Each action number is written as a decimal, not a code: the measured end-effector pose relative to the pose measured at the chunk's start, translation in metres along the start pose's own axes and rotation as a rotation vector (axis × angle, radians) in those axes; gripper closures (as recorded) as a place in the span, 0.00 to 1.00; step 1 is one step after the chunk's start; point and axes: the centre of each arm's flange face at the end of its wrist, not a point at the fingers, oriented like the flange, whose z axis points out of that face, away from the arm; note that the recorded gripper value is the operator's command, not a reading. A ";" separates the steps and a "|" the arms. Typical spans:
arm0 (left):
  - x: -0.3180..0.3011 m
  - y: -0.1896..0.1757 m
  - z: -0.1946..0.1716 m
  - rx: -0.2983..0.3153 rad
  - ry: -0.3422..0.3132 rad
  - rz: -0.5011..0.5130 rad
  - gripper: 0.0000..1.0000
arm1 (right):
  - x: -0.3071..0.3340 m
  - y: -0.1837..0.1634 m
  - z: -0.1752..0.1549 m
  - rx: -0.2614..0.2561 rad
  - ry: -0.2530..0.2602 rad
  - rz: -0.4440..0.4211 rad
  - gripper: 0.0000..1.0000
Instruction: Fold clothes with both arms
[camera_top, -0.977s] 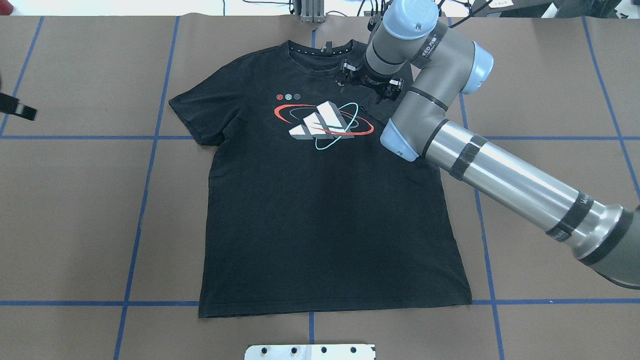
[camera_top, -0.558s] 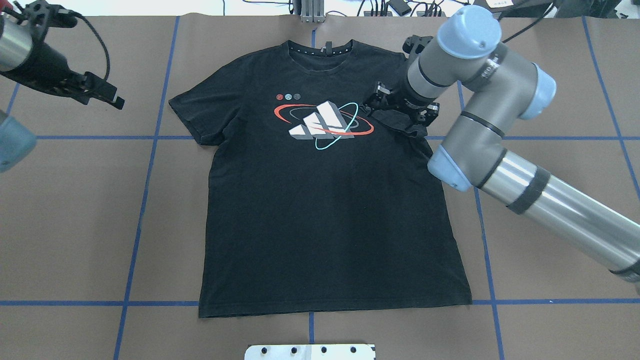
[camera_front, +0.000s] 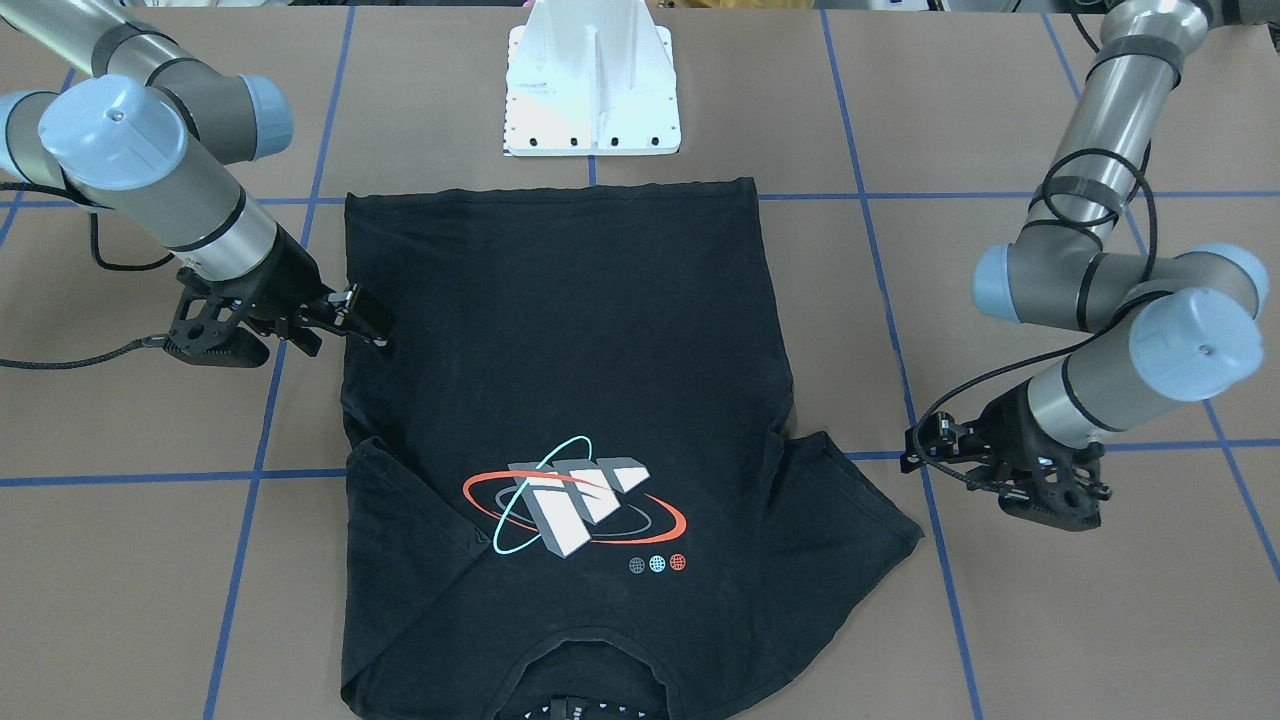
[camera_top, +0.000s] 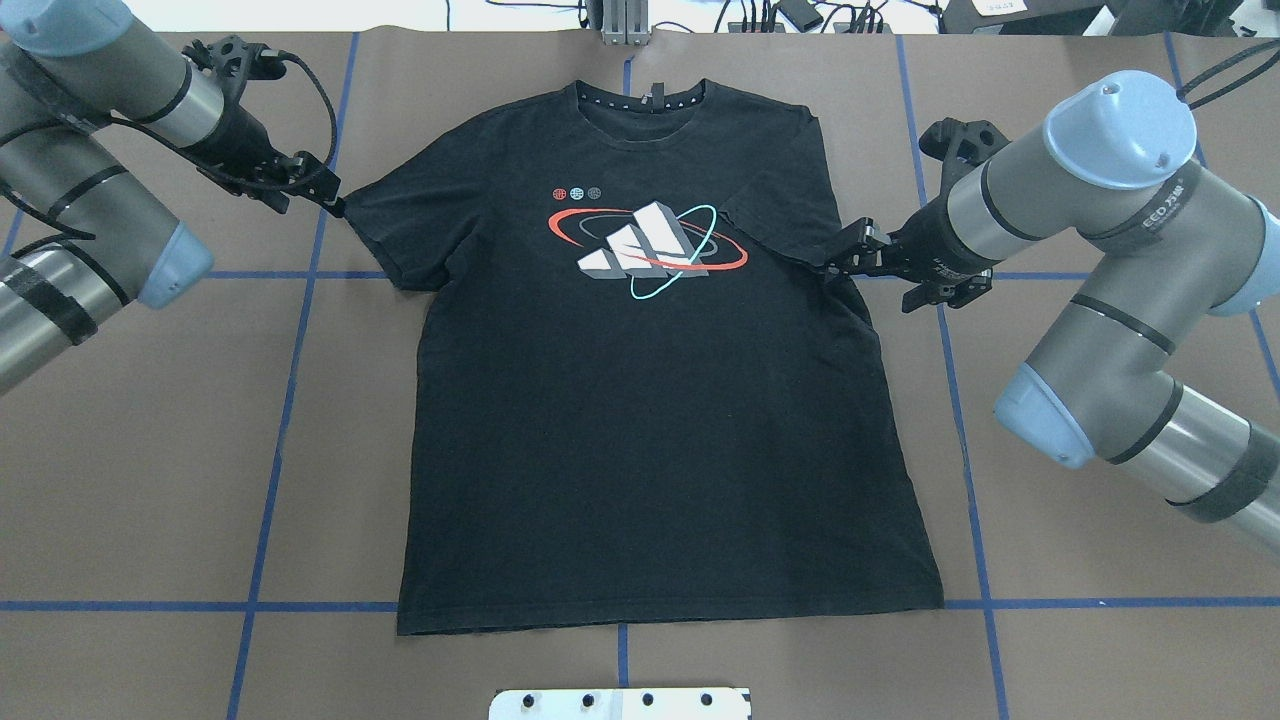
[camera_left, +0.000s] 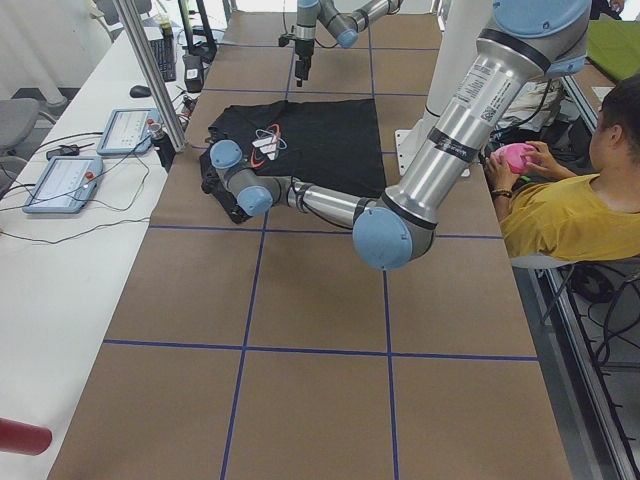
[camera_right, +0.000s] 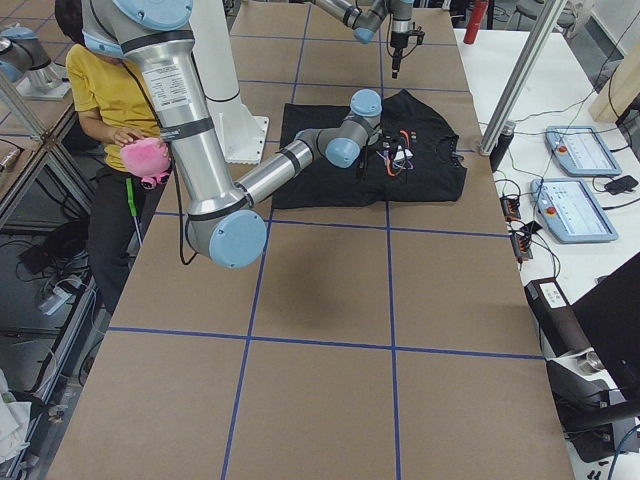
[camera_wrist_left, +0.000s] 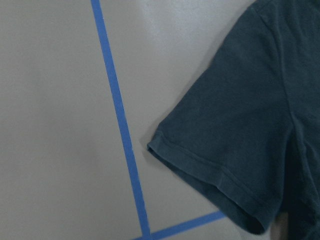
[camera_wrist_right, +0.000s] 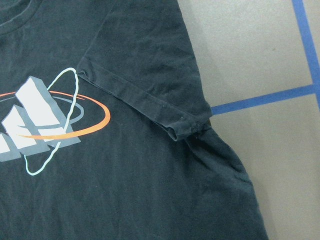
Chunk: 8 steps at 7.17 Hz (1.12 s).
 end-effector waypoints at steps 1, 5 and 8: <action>0.003 -0.003 0.015 0.022 -0.034 0.000 0.30 | 0.004 0.001 -0.003 0.002 0.000 0.002 0.00; 0.007 -0.021 0.034 0.054 -0.092 -0.004 0.37 | 0.010 0.002 -0.004 0.006 0.004 0.005 0.00; 0.004 -0.028 0.040 0.078 -0.107 0.002 0.40 | 0.013 0.002 -0.004 0.008 0.006 0.006 0.00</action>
